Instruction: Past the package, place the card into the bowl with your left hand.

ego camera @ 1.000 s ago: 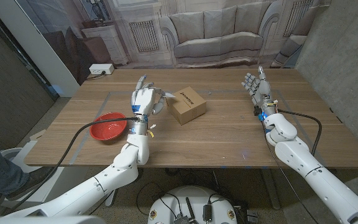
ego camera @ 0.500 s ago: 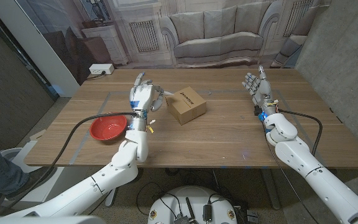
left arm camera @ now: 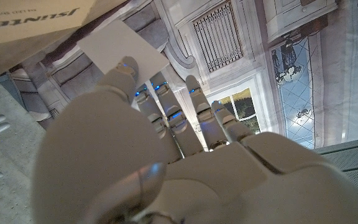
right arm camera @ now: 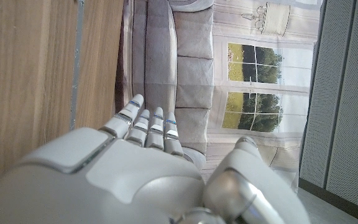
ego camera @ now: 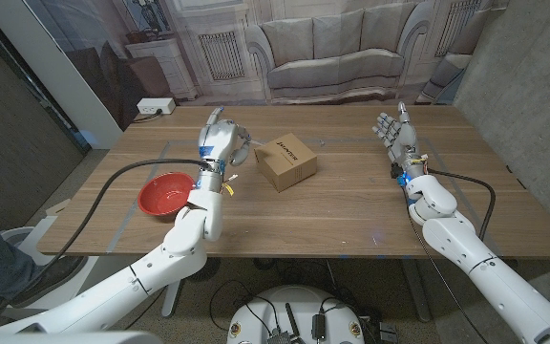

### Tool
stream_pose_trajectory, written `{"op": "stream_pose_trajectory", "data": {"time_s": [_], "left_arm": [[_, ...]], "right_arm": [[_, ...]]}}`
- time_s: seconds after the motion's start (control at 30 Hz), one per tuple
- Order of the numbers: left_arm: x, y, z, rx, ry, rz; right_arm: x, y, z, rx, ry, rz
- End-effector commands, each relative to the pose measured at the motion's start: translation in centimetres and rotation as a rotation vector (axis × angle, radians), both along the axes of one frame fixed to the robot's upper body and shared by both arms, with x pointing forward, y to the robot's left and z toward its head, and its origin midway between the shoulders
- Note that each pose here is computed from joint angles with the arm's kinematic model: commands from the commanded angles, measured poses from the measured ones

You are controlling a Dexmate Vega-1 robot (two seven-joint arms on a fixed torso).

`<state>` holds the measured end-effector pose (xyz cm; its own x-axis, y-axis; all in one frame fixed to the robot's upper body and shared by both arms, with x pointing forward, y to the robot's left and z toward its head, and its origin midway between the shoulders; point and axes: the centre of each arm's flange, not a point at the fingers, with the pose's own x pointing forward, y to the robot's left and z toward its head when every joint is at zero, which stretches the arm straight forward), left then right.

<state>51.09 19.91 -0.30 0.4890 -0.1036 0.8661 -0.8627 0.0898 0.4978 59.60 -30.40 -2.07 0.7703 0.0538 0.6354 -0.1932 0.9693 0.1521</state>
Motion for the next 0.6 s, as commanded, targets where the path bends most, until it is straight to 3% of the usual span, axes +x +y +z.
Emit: {"op": "stream_pose_trajectory", "data": {"time_s": [0.03,0.6], "left_arm": [[-0.7,0.0,1.3,0.013,0.064,-0.029],[-1.0,0.5,2.6,0.031,0.146,-0.006]], "right_arm": [[-0.3,-0.4,-0.2,0.009,-0.004,-0.004],[-0.7,-0.8,-0.2,0.021,-0.02,-0.011]]}}
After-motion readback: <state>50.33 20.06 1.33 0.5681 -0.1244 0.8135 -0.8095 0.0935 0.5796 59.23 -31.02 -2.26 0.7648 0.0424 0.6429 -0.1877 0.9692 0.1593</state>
